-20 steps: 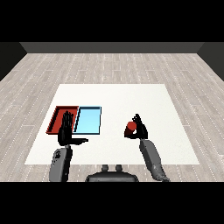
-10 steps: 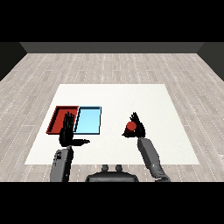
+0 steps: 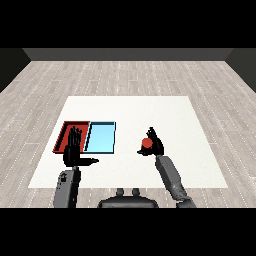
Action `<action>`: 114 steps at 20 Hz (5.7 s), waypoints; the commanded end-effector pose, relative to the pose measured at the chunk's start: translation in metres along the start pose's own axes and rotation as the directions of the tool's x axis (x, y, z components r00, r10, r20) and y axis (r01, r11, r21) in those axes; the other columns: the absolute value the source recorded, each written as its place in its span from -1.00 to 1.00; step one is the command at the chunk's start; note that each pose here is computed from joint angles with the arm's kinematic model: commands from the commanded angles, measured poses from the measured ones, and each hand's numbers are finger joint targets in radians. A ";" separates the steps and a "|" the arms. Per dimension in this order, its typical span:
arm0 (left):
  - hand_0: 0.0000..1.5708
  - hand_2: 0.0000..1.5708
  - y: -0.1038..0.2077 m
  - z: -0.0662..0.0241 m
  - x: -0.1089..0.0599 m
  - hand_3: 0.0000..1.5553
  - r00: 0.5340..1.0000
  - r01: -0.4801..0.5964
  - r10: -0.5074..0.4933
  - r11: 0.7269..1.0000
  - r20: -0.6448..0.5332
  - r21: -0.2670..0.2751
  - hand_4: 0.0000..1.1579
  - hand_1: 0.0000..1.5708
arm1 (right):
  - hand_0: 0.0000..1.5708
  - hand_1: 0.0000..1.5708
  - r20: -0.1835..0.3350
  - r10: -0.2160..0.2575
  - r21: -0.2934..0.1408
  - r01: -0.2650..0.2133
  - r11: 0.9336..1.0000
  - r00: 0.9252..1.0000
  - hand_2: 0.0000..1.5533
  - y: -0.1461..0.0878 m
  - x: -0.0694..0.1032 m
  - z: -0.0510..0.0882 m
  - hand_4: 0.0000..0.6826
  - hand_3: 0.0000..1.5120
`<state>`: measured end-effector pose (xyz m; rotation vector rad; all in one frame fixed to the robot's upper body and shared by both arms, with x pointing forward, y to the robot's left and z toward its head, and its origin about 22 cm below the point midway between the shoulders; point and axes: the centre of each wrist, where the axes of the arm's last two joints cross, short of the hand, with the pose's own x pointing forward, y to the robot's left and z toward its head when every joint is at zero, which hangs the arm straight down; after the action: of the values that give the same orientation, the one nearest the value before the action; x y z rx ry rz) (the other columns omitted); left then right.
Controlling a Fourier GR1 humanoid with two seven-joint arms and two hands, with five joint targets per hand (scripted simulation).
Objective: Pick the red can and put it in the red box
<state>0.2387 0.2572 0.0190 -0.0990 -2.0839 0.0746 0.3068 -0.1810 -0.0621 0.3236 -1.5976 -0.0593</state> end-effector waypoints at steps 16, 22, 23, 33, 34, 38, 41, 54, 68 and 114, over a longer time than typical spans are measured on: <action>-1.00 -1.00 0.000 0.0033 0.010 -1.00 1.000 0.004 -0.004 1.000 0.010 0.001 -1.00 -1.00 | 0.96 0.96 -0.105 0.216 -0.092 -0.225 0.970 0.971 0.90 -0.006 0.001 -0.018 0.69 0.88; -1.00 -1.00 -0.007 -0.0084 -0.013 -1.00 1.000 -0.003 0.003 1.000 0.003 0.007 -1.00 -1.00 | 0.95 0.95 -0.126 0.245 -0.074 -0.256 0.964 0.961 0.89 0.011 -0.008 0.008 0.60 0.87; -1.00 -1.00 -0.008 -0.0039 -0.010 -1.00 1.000 0.009 -0.009 1.000 -0.002 0.008 -1.00 -1.00 | 0.95 0.95 -0.119 0.246 -0.081 -0.256 0.963 0.962 0.89 0.022 -0.009 -0.013 0.60 0.87; -1.00 -1.00 -0.012 -0.0034 -0.007 -1.00 1.000 -0.021 0.021 1.000 0.006 -0.001 -1.00 -1.00 | 0.97 0.97 0.036 0.252 -0.114 -0.246 0.962 0.967 0.89 0.024 0.024 -0.014 0.72 0.83; -1.00 -1.00 -0.019 -0.0055 -0.006 -1.00 1.000 -0.014 0.014 1.000 0.007 -0.017 -1.00 -1.00 | 0.97 0.97 0.038 0.256 -0.119 -0.250 0.961 0.966 0.89 0.018 0.038 -0.027 0.72 0.83; -1.00 -1.00 0.000 -0.0170 0.005 -1.00 1.000 -0.017 0.017 1.000 -0.017 -0.010 -1.00 -1.00 | 0.97 0.97 0.093 0.240 -0.099 -0.230 0.968 0.966 0.88 0.031 0.060 -0.015 0.70 0.83; -1.00 -1.00 -0.011 0.0057 0.011 -1.00 1.000 0.029 -0.029 0.999 0.001 -0.036 -1.00 -1.00 | 0.93 0.93 0.149 0.257 -0.111 -0.242 0.964 0.955 0.88 0.015 0.073 0.009 0.78 0.83; -1.00 -1.00 -0.061 -0.0215 0.023 -1.00 0.998 -0.026 0.016 0.989 -0.067 -0.143 -1.00 -1.00 | 0.83 0.83 0.364 0.201 -0.094 -0.179 0.979 0.910 0.81 0.053 0.123 0.015 0.84 0.83; -1.00 -1.00 -0.129 -0.0348 -0.015 -1.00 0.984 0.002 -0.042 0.975 -0.175 -0.223 -1.00 -1.00 | 0.84 0.84 0.456 0.160 -0.055 -0.152 0.987 0.875 0.84 0.086 0.123 -0.014 0.79 0.85; -1.00 -1.00 -0.175 -0.0198 -0.057 -1.00 0.952 -0.040 -0.002 0.991 -0.305 -0.131 0.42 -1.00 | 0.95 0.95 0.478 0.070 0.059 -0.112 0.992 0.876 0.89 0.152 0.108 0.009 0.90 0.86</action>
<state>0.2742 0.0806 -0.0016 -0.3132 -1.7690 -0.1114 0.2782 -0.0581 0.0812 0.3231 -2.1027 -0.0006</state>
